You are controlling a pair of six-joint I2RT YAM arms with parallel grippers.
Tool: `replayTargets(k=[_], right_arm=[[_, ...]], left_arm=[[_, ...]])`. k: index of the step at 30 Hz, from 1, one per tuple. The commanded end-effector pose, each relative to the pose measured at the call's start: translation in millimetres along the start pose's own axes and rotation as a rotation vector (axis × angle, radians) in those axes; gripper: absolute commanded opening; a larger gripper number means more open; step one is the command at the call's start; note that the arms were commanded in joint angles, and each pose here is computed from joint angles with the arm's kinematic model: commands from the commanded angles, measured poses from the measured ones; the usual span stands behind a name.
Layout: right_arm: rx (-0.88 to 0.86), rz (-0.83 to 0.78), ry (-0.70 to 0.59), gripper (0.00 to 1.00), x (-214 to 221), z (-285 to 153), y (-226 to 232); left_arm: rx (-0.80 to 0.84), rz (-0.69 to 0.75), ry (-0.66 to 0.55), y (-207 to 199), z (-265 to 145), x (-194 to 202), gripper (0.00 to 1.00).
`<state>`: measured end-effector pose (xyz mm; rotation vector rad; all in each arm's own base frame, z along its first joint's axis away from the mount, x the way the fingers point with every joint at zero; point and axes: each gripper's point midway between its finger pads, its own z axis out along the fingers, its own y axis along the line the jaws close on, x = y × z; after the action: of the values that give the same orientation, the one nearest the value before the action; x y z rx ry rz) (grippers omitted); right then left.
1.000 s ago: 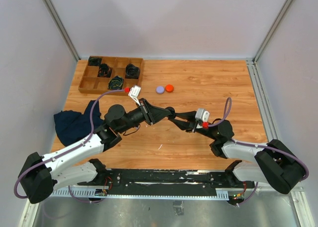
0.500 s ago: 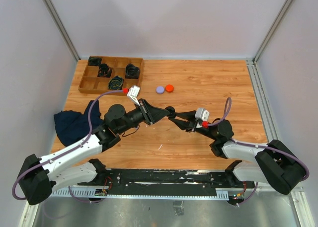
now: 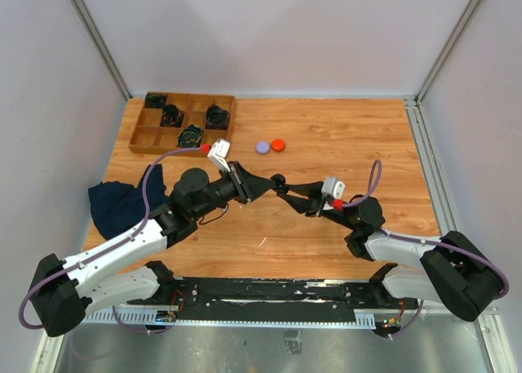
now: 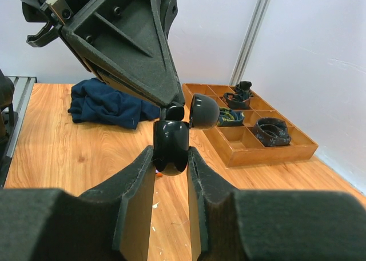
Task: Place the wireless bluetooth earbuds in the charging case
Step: Place the earbud in the charging case.
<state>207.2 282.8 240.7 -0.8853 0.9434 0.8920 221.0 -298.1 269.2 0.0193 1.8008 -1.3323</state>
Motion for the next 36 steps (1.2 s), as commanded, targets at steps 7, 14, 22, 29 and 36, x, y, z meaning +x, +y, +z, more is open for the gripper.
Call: replayTargets(k=[7,14,22,29,36], right_arm=[[-0.049,-0.056,-0.120,0.04,-35,6,8],[-0.047,-0.052,-0.112,0.04,-32,6,8],[-0.033,-0.049,-0.107,0.04,-30,6,5],[-0.044,-0.043,-0.109,0.04,-30,7,7],[-0.059,-0.037,-0.103,0.04,-28,7,9]], left_arm=[[-0.055,0.060,-0.017,3,1,-12,0.17],[0.009,0.068,0.030,-13,3,-8,0.21],[0.073,0.096,0.024,-25,-3,-9,0.28],[0.099,0.115,0.061,-29,0,-4,0.31],[0.124,0.183,0.042,-37,-1,-12,0.31]])
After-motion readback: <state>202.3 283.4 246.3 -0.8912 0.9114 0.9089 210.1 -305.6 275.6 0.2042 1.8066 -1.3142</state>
